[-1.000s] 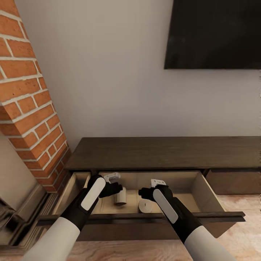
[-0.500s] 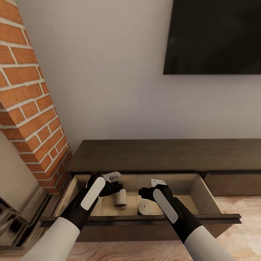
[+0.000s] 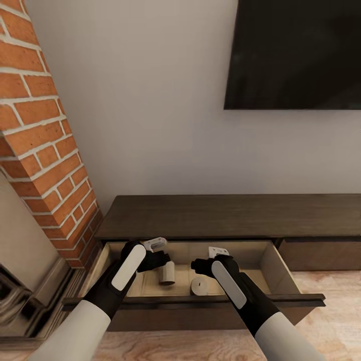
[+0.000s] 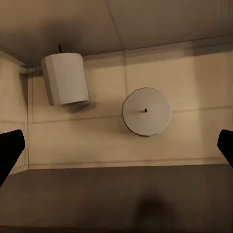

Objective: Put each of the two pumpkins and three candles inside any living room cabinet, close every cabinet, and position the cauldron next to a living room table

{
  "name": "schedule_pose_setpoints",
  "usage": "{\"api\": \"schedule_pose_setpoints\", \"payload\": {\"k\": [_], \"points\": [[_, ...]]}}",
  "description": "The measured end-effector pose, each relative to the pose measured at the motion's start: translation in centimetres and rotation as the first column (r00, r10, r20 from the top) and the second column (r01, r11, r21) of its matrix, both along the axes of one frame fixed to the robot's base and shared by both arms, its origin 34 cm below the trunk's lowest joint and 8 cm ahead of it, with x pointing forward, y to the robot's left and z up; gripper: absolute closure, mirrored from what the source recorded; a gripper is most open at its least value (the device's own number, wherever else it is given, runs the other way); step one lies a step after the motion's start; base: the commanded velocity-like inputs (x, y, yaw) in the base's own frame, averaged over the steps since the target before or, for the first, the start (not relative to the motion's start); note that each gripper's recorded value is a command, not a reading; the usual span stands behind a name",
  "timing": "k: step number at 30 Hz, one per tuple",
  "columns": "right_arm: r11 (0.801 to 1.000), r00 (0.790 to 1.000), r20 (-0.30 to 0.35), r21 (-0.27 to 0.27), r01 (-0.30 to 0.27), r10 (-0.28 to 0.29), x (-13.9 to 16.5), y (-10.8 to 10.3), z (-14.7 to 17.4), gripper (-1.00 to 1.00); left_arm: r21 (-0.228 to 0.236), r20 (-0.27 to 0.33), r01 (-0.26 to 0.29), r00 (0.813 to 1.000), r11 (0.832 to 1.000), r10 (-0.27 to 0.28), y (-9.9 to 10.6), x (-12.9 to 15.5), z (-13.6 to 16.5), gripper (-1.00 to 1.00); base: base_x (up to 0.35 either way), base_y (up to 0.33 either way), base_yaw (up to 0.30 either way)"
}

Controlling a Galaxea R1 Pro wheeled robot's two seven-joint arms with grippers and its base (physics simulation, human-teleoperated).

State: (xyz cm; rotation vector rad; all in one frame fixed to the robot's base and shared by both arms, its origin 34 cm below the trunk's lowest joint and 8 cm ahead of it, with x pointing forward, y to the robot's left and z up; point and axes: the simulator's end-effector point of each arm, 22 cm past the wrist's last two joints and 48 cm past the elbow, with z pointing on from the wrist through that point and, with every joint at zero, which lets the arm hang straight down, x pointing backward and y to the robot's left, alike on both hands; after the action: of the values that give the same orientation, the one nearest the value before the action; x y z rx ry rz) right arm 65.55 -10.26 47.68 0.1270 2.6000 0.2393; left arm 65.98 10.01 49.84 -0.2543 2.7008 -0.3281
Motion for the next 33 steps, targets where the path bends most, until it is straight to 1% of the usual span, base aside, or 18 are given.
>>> {"api": "schedule_pose_setpoints", "payload": {"k": [10, 15, 20, 24, 30, 33], "points": [[1.000, 1.000, 0.002, 0.002, 0.001, -0.001, 0.6, 0.0, 2.2, -1.00, 0.000, 0.000, 0.000, 1.000, 1.000, 0.000, 0.0, 0.5, 2.2, -1.00, -0.007, 0.000, 0.000], [1.000, 1.000, 0.002, 0.002, 0.002, -0.002, 0.8, 0.0, 3.3, -1.00, 0.001, -0.001, 0.000, 1.000, 1.000, 0.000, 0.1, 0.7, 3.2, -1.00, -0.203, 0.000, 0.000], [1.000, 1.000, 0.008, 0.003, 0.008, -0.008, 1.2, -0.1, 4.4, -1.00, 0.000, -0.001, 0.000, 1.000, 1.000, 0.000, 0.0, 1.0, 4.3, -1.00, -0.054, 0.000, 0.012], [1.000, 1.000, 0.011, 0.003, 0.010, -0.010, 1.4, -0.1, 5.3, -1.00, -0.002, -0.001, 0.001, 1.000, 1.000, -0.001, -0.1, 1.1, 5.2, -1.00, -0.007, 0.000, 0.174], [1.000, 1.000, 0.011, 0.003, 0.012, -0.012, 1.6, -0.1, 6.5, -1.00, -0.002, -0.001, 0.001, 1.000, 1.000, -0.001, -0.1, 1.4, 6.5, -1.00, -0.002, 0.000, 0.265], [1.000, 1.000, 0.011, 0.003, 0.012, -0.012, 1.8, -0.1, 7.1, -1.00, -0.002, -0.001, 0.001, 1.000, 1.000, -0.001, -0.1, 1.5, 7.1, -1.00, -0.134, 0.000, 0.277]]}}
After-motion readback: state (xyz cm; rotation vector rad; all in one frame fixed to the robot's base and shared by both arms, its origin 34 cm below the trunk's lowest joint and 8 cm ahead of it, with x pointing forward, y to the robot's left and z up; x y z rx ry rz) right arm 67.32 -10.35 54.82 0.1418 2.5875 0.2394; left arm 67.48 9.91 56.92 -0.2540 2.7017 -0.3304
